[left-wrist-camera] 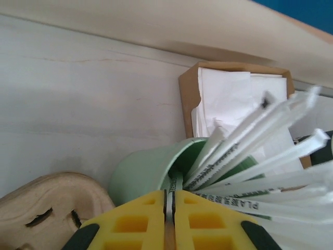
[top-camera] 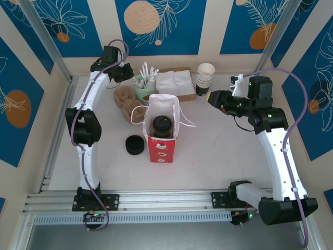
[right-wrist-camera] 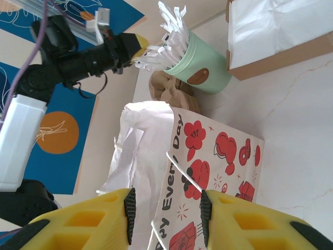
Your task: Pack the takeout coffee
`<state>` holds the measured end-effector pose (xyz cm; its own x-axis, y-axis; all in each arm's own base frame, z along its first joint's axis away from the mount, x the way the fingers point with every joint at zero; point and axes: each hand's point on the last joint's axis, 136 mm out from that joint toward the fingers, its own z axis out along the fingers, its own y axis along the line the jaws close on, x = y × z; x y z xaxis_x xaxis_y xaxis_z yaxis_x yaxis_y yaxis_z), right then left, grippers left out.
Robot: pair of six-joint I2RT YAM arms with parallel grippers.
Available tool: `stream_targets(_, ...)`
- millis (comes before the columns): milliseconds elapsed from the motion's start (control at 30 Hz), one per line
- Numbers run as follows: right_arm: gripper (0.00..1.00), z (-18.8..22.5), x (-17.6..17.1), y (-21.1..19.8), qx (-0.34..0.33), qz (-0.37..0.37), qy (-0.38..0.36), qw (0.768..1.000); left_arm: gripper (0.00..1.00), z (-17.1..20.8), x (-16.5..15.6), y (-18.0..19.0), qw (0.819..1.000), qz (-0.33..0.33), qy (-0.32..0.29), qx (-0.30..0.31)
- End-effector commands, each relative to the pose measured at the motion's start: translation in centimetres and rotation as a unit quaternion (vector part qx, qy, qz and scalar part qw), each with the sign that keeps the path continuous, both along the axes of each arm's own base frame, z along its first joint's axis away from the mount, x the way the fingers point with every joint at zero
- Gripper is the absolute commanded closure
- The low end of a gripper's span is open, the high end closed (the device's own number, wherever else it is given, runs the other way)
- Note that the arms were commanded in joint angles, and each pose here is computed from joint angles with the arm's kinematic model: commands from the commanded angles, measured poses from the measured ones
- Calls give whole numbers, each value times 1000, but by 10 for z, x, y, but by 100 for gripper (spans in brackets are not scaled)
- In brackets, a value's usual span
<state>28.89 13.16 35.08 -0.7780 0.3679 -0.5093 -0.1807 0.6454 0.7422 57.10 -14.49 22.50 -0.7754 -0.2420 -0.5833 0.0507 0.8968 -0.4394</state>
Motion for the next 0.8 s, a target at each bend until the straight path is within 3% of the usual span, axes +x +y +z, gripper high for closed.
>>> stream_targets(0,60,-2,1,2,10,10,3,1000,91,75,-19,-1,997,-10,-76,21)
stream_targets(367,60,-4,2,2,10,10,3,1000,88,150,-52,6,988,-18,-147,52)
stream_targets(767,60,-6,-1,1,7,10,3,1000,88,113,-41,-11,992,-41,-109,51)
